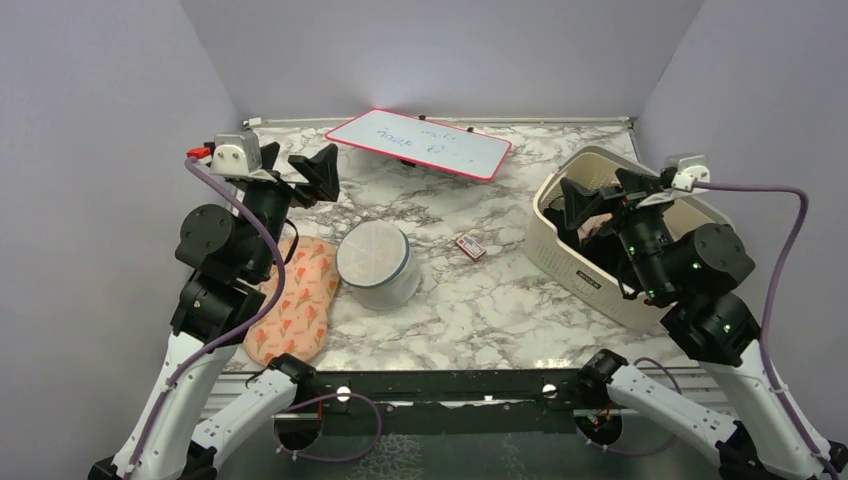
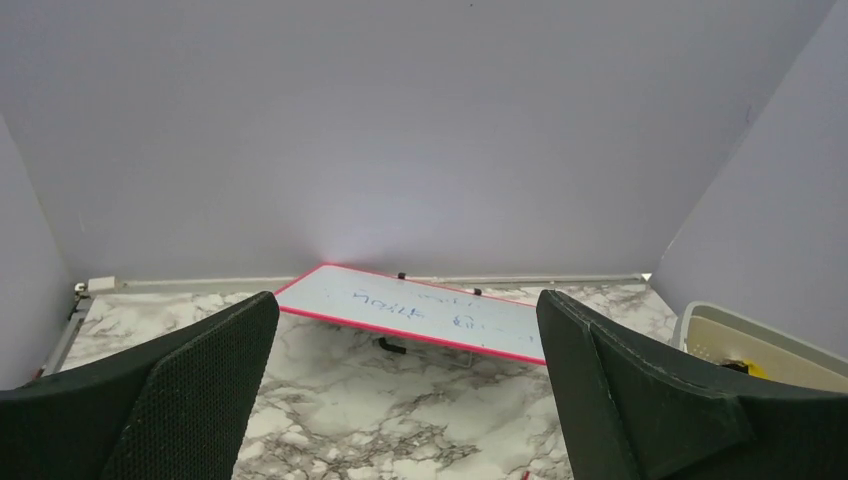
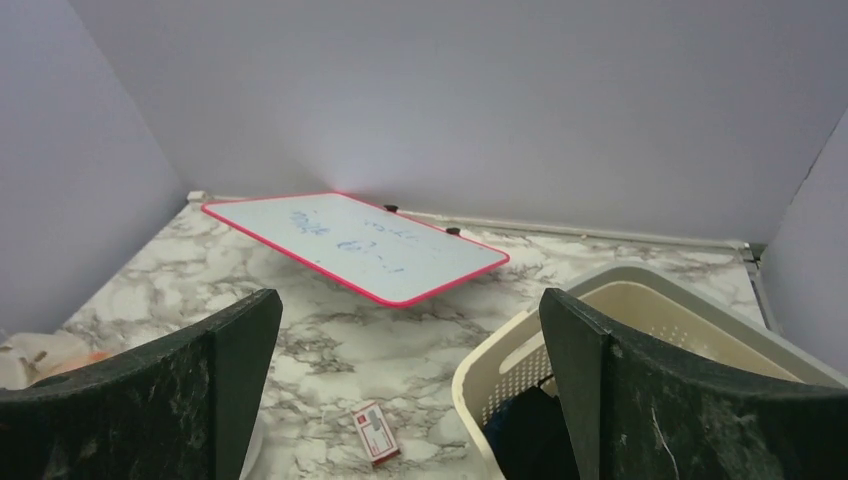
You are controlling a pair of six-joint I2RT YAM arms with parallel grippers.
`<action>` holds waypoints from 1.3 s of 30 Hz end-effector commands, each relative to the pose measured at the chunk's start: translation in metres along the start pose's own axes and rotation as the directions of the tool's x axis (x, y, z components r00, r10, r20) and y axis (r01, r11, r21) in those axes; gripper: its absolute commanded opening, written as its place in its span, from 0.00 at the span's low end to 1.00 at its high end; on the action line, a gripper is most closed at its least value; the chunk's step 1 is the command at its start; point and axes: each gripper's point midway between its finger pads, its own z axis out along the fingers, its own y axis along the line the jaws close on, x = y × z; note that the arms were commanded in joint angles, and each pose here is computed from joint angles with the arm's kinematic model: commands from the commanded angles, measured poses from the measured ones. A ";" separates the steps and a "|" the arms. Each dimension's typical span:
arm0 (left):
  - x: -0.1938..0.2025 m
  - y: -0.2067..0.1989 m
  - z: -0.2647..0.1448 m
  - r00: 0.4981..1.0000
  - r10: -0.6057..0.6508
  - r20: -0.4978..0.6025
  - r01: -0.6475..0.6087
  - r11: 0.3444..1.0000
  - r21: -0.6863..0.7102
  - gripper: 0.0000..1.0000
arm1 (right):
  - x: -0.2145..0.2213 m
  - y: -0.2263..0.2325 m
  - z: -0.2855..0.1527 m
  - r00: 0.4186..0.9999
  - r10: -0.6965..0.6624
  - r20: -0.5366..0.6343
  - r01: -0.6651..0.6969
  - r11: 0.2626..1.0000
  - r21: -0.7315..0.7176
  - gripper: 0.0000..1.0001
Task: Unzip the laundry bag and remove the bra
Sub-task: Pick up the laundry bag at the center of the board.
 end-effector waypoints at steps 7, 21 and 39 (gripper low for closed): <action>0.057 0.019 -0.021 0.989 -0.058 -0.135 0.052 0.998 -0.046 0.99 | 0.079 -0.011 0.018 0.989 0.051 -0.141 -0.046 0.998 0.038 1.00; 0.206 0.025 -0.065 0.806 -0.164 -0.569 0.147 0.986 -0.076 0.99 | 0.162 0.032 0.012 0.894 0.202 -0.400 -0.299 0.934 -0.194 1.00; 0.336 0.059 -0.105 0.489 -0.525 -0.697 0.146 0.836 -0.528 0.99 | 0.173 0.098 -0.034 0.823 0.185 -0.538 -0.499 0.688 -0.527 1.00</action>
